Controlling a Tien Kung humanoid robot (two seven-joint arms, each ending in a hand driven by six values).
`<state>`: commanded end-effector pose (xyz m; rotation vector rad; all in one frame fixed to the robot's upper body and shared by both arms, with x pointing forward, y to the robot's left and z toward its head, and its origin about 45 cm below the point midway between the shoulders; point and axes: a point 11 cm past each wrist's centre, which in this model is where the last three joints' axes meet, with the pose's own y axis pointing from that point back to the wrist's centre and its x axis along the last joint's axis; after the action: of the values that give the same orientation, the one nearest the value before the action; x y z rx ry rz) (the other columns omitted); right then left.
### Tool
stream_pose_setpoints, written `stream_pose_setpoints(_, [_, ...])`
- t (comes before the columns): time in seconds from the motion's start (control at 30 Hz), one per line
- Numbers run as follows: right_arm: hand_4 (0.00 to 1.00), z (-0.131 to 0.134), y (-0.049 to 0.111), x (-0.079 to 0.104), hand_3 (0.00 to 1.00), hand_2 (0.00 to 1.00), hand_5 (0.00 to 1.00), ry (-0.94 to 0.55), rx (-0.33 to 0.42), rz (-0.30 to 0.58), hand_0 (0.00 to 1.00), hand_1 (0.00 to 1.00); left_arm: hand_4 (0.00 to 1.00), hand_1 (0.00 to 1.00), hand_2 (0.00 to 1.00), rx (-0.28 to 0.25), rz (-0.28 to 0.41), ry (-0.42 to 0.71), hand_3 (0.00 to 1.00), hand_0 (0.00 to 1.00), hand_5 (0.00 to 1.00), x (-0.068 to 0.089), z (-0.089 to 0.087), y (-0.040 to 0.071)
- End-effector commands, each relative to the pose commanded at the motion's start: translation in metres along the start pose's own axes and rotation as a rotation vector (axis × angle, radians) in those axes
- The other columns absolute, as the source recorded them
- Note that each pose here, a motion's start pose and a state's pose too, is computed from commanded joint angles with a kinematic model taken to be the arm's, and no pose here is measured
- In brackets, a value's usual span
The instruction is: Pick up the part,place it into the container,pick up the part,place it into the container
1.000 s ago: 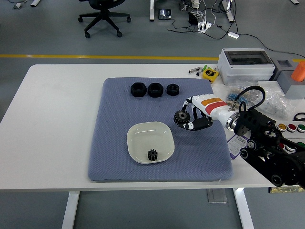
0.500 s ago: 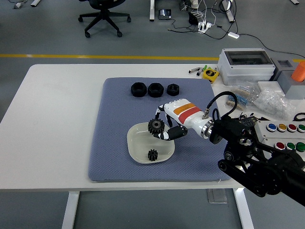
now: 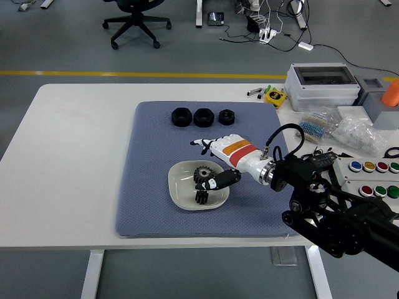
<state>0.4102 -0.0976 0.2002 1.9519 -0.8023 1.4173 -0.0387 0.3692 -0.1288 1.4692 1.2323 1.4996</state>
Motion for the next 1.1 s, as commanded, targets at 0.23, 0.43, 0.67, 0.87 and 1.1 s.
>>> stream_pose_setpoints(0.23, [0.998,0.008,0.002,0.011,0.972,0.817,0.598,-0.015,-0.034,0.058,0.623,0.666,0.998,0.537,0.57,0.0,0.0,-0.002,0.47,0.393,0.763,0.0,0.0,0.0])
stream_pose_setpoints(0.43, [0.965,0.027,0.015,0.023,0.895,0.767,0.496,-0.12,-0.118,0.179,0.573,0.632,0.998,0.536,0.569,-0.008,-0.003,-0.002,0.469,0.393,0.763,-0.001,0.003,0.0])
stream_pose_setpoints(0.67, [0.998,0.039,0.041,0.028,0.826,0.752,0.56,-0.469,-0.149,0.318,0.574,0.646,0.998,0.536,0.57,-0.016,-0.005,0.005,0.469,0.393,0.761,-0.002,0.007,0.001])
stream_pose_setpoints(0.87, [0.998,0.034,0.056,0.031,0.821,0.764,0.577,-0.787,-0.128,0.387,0.608,0.676,0.998,0.537,0.571,-0.023,-0.007,0.02,0.47,0.393,0.76,-0.003,0.01,0.001])
stream_pose_setpoints(1.1, [0.998,0.024,0.07,0.024,0.82,0.778,0.575,-1.17,-0.072,0.417,0.644,0.699,0.998,0.538,0.571,-0.034,-0.01,0.024,0.471,0.392,0.759,-0.004,0.015,0.002])
